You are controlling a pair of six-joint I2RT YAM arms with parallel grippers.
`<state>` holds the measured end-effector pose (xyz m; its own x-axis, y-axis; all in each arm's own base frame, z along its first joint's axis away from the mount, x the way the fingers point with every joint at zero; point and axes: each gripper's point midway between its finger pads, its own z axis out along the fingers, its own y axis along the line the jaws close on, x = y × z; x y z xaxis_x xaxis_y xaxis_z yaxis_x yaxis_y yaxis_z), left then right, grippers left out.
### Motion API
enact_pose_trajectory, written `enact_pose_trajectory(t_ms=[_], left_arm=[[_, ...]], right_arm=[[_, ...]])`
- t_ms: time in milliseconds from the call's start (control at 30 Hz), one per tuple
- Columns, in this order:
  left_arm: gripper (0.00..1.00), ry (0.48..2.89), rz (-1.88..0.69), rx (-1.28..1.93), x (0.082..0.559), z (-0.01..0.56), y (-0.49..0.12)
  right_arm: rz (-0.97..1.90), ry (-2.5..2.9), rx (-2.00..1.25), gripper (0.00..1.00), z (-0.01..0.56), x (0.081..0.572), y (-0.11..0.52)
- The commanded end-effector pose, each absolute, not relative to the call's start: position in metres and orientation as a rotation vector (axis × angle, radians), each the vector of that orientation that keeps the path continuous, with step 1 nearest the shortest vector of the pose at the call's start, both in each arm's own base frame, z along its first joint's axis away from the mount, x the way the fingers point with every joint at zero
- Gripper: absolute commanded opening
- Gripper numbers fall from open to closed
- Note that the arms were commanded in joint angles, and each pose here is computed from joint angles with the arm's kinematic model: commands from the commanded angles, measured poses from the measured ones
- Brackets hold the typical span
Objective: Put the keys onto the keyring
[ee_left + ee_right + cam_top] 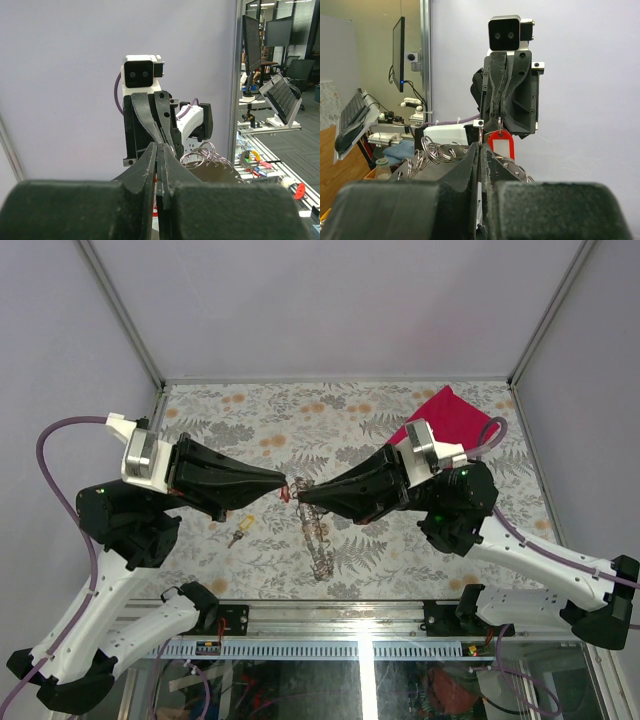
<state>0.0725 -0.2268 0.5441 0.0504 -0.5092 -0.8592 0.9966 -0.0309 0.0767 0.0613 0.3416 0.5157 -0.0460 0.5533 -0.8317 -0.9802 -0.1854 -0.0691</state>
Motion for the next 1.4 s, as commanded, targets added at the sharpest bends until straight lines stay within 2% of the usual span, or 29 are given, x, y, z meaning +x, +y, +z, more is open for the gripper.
enact_pose_trajectory(t_ms=[0,1367], left_arm=[[0.0,0.694,-1.405,0.89,0.065,0.548,-0.224],[0.0,0.696,-1.414,0.908,0.062,0.547,-0.225]], right_arm=[[1.58,0.496,-0.846,0.0,0.558,0.048,0.324],[1.599,0.557,-0.824,0.0,0.552,0.06,0.339]])
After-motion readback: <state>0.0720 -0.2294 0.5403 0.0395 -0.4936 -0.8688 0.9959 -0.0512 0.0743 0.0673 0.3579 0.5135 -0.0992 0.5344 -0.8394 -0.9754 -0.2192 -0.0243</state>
